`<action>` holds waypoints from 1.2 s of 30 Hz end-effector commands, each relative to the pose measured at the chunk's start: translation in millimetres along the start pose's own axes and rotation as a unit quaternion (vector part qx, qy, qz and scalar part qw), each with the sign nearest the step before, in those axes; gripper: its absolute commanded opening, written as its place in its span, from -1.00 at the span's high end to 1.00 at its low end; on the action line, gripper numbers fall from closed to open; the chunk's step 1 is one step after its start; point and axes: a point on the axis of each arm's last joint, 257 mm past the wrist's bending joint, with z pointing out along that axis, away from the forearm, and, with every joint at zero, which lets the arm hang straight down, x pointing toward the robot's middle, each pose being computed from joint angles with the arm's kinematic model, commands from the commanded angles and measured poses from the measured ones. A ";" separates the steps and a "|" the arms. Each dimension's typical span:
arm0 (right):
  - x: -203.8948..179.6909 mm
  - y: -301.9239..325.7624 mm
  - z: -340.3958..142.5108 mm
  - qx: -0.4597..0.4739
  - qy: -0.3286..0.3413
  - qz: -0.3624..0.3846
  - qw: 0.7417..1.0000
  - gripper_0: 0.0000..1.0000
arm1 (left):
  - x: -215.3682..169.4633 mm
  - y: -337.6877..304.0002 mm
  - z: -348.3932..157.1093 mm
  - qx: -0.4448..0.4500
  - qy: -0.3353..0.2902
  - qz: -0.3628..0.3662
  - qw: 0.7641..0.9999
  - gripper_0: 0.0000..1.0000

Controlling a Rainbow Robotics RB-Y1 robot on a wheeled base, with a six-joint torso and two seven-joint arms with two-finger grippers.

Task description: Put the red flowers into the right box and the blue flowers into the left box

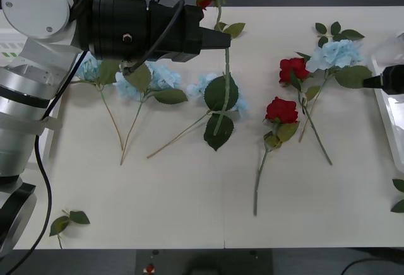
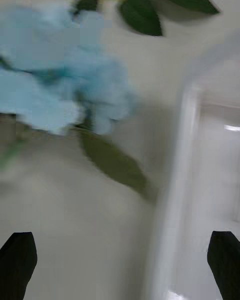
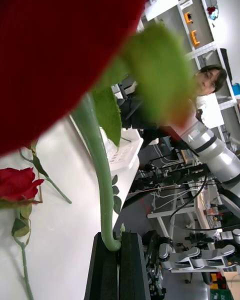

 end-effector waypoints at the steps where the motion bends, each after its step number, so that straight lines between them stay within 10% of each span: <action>1: 3.9 45.9 -21.8 -0.088 -0.028 0.018 0.996 -1.00 | -16.2 -17.9 -1.1 0.012 -0.010 0.033 0.999 1.00; 36: -29.7 358.1 -143.5 -0.524 -0.216 -0.026 0.823 -1.00 | -15.6 -20.3 -1.3 0.017 -0.010 0.030 0.999 1.00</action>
